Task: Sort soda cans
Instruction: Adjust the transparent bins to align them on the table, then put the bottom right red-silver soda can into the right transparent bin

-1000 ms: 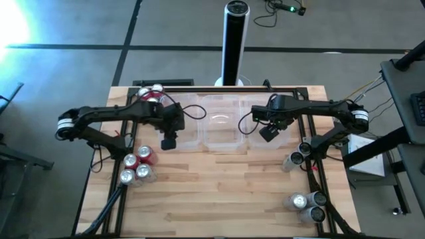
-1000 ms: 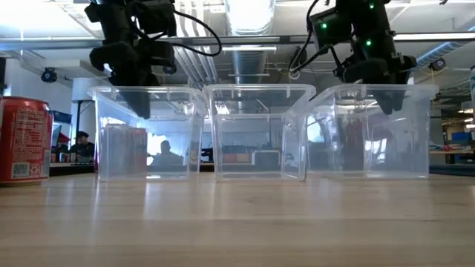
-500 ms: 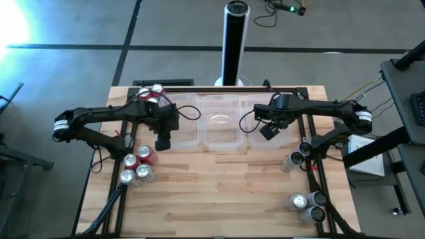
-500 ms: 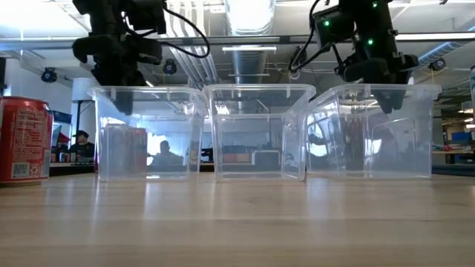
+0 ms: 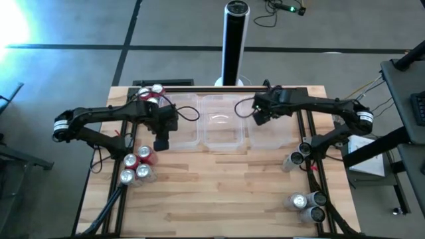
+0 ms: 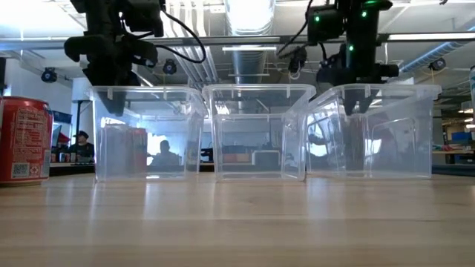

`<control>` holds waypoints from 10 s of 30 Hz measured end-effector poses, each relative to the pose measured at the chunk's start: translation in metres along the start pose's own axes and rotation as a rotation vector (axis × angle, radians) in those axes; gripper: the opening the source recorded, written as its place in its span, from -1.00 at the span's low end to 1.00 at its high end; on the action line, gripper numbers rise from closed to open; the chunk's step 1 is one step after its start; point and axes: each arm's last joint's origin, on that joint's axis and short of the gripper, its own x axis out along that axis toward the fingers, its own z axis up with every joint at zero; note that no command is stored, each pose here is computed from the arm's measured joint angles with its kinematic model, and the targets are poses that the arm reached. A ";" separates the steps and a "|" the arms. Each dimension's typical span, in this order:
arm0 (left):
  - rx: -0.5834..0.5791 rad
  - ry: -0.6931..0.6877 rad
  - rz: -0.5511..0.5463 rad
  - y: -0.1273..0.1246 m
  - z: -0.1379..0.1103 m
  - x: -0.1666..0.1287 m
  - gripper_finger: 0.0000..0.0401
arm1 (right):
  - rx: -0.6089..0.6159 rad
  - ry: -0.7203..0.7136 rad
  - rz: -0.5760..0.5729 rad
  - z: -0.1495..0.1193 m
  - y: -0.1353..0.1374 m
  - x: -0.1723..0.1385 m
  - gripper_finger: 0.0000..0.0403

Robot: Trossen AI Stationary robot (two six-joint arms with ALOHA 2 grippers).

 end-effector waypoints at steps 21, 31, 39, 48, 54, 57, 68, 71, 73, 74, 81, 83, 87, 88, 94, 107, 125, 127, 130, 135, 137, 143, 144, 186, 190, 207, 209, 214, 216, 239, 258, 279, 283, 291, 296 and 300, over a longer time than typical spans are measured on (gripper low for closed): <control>-0.002 -0.261 0.032 -0.001 -0.004 -0.032 -0.40 | 0.104 -0.009 -0.082 0.027 -0.035 0.016 0.01; 0.089 -0.565 -0.143 -0.018 -0.007 -0.060 -0.40 | -0.052 -0.189 0.045 0.011 -0.023 -0.034 0.01; 0.136 -0.763 -0.257 -0.032 -0.004 -0.047 -0.40 | -0.304 -0.503 0.359 -0.046 0.030 -0.099 0.01; 0.067 -0.857 -0.263 -0.035 -0.001 -0.024 -0.40 | -0.580 -0.514 0.534 -0.110 0.055 -0.144 0.01; 0.222 -1.197 -0.591 -0.057 0.005 -0.030 -0.40 | -0.637 -0.527 0.529 -0.150 0.057 -0.174 0.02; 0.292 -1.364 -0.635 -0.066 0.006 -0.042 -0.40 | -0.563 -0.399 0.470 -0.161 0.049 -0.170 0.08; 0.469 -1.462 -0.671 -0.098 0.011 -0.043 -0.40 | -0.843 -0.137 0.303 -0.194 0.045 -0.150 0.53; 0.515 -1.445 -0.680 -0.108 0.014 -0.042 -0.40 | -0.928 -0.149 0.293 -0.196 0.053 -0.147 0.62; 0.539 -1.434 -0.683 -0.112 0.015 -0.040 -0.40 | -0.920 -0.154 0.310 -0.198 0.060 -0.145 0.66; 0.545 -1.428 -0.687 -0.114 0.016 -0.040 -0.40 | -0.910 -0.155 0.319 -0.200 0.064 -0.144 0.68; 0.551 -1.432 -0.686 -0.118 0.018 -0.041 -0.40 | -0.888 -0.167 0.367 -0.207 0.086 -0.138 0.73; 0.549 -1.434 -0.689 -0.118 0.018 -0.042 -0.40 | -0.880 -0.172 0.388 -0.209 0.094 -0.137 0.74; 0.536 -1.412 -0.706 -0.119 0.016 -0.038 -0.40 | -0.868 -0.180 0.419 -0.214 0.108 -0.134 0.72; 0.532 -1.409 -0.705 -0.120 0.015 -0.037 -0.40 | -0.863 -0.183 0.431 -0.215 0.111 -0.133 0.71; 0.514 -1.406 -0.699 -0.126 0.013 -0.036 -0.40 | -0.842 -0.196 0.483 -0.223 0.134 -0.126 0.67; 0.507 -1.386 -0.724 -0.133 0.010 -0.035 -0.40 | -0.884 -0.244 0.601 -0.232 0.184 -0.117 0.67; 0.358 -1.275 -0.583 -0.143 0.034 -0.005 -0.40 | -0.738 0.097 0.540 -0.257 0.098 -0.156 0.75; 0.342 -1.261 -0.559 -0.149 0.040 0.000 -0.40 | -0.710 0.138 0.491 -0.264 0.089 -0.156 0.76; 0.314 -1.255 -0.534 -0.159 0.053 0.003 -0.40 | -0.637 0.170 0.381 -0.275 0.074 -0.155 0.76; 0.321 -1.226 -0.537 -0.180 0.075 0.008 -0.40 | -0.601 0.223 0.293 -0.292 0.067 -0.148 0.81; 0.352 -1.223 -0.517 -0.187 0.084 0.008 -0.40 | -0.604 0.213 0.282 -0.298 0.067 -0.147 0.83; 0.352 -1.158 -0.450 -0.204 0.107 0.012 -0.40 | -0.637 0.216 0.257 -0.314 0.063 -0.138 0.84; 0.354 -1.160 -0.452 -0.206 0.111 0.012 -0.40 | -0.627 0.211 0.257 -0.315 0.062 -0.137 0.84; 0.309 -1.027 -0.284 -0.230 0.113 0.010 -0.40 | -0.851 0.179 0.423 -0.302 0.077 -0.128 0.46; 0.245 -1.126 -0.350 -0.226 0.100 0.007 -0.40 | -0.943 0.074 0.408 -0.268 0.079 -0.154 0.46; 0.115 -1.258 -0.346 -0.215 0.068 0.000 -0.40 | -1.041 -0.158 0.310 -0.062 0.066 -0.174 0.47; 0.155 -1.220 -0.329 -0.219 0.064 0.005 -0.40 | -1.013 -0.149 0.287 -0.042 0.056 -0.167 0.47; 0.177 -1.174 -0.335 -0.222 0.055 0.001 -0.40 | -0.941 -0.085 0.235 -0.009 0.023 -0.141 0.47; 0.172 -1.179 -0.341 -0.221 0.054 -0.003 -0.40 | -0.916 -0.059 0.210 0.000 0.012 -0.129 0.47; -0.049 -1.301 0.082 -0.129 0.011 0.002 -0.40 | -0.492 0.170 0.231 0.025 -0.004 -0.034 0.50; -0.104 -1.328 0.190 -0.103 0.019 0.013 -0.40 | -0.170 0.295 0.220 0.067 0.003 0.035 0.49; -0.093 -1.340 0.162 -0.106 0.023 0.010 -0.40 | -0.095 0.291 0.271 0.078 -0.002 0.055 0.50; -0.093 -1.340 0.162 -0.106 0.023 0.010 -0.40 | -0.097 0.300 0.267 0.076 -0.002 0.058 0.50; -0.093 -1.340 0.162 -0.106 0.023 0.010 -0.40 | -0.081 0.286 0.277 0.072 -0.001 0.066 0.52; -0.092 -1.340 0.162 -0.106 0.023 0.010 -0.40 | -0.087 0.283 0.274 0.073 -0.001 0.065 0.58; -0.092 -1.340 0.162 -0.106 0.023 0.010 -0.40 | -0.087 0.284 0.274 0.073 -0.001 0.065 0.63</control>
